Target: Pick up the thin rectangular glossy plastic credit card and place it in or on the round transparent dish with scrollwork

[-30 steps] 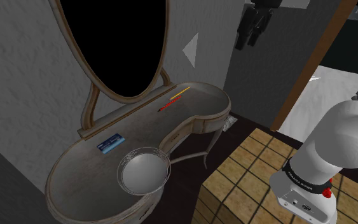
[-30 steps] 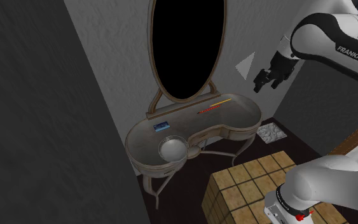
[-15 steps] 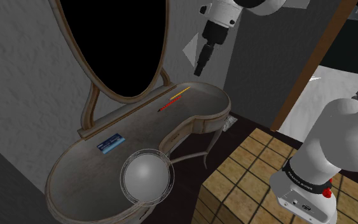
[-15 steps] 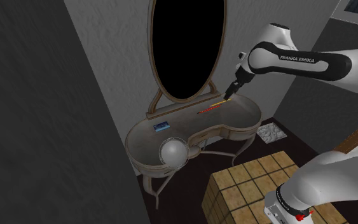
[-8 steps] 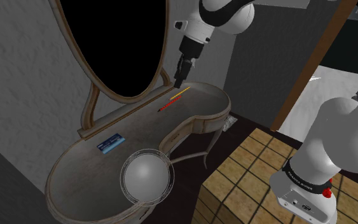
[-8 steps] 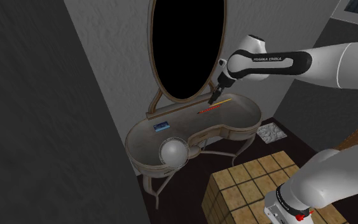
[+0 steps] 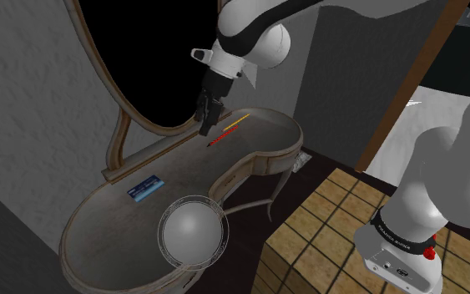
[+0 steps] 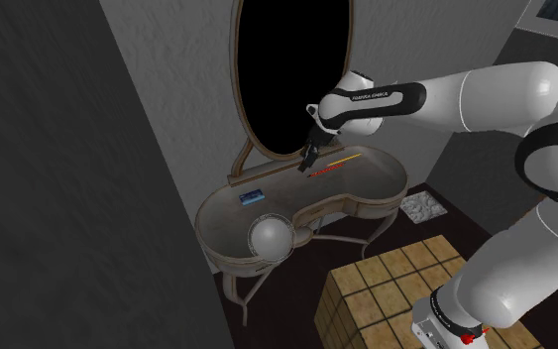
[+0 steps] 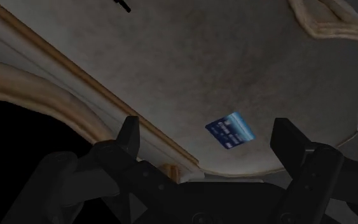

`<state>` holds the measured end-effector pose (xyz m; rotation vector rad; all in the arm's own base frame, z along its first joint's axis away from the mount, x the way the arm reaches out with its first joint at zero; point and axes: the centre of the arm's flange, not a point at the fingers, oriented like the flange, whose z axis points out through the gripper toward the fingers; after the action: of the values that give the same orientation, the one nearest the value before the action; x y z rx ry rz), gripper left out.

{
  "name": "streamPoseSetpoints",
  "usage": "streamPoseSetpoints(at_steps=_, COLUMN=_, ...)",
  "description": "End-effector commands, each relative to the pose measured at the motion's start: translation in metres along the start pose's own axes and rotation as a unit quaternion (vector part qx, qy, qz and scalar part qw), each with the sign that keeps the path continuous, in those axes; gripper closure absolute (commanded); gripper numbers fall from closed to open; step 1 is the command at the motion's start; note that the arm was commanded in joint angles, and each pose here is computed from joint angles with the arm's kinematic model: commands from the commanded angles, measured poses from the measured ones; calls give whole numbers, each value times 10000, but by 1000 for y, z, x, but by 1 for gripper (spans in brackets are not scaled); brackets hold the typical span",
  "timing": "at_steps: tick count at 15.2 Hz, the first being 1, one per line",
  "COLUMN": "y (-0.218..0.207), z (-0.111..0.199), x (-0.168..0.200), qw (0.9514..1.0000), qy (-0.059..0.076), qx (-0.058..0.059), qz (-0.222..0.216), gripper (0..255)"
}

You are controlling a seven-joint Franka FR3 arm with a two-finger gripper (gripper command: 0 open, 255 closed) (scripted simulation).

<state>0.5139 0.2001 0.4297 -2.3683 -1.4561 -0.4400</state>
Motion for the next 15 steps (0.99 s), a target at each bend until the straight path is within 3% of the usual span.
streamPoseSetpoints(at_steps=1, y=3, z=19, x=13, qw=9992, qy=73, qx=124, qz=-377, gripper=0)
streamPoseSetpoints(at_steps=4, y=-1, z=48, x=36, qw=9952, qy=172, qx=309, qz=-914, gripper=0)
streamPoseSetpoints(at_steps=8, y=-11, z=86, x=67, qw=9847, qy=302, qx=555, qz=-1625, gripper=0)
streamPoseSetpoints(at_steps=11, y=-22, z=114, x=89, qw=9730, qy=398, qx=737, qz=-2152, gripper=0)
streamPoseSetpoints(at_steps=15, y=-43, z=149, x=118, qw=9523, qy=524, qx=976, qz=-2843, gripper=0)
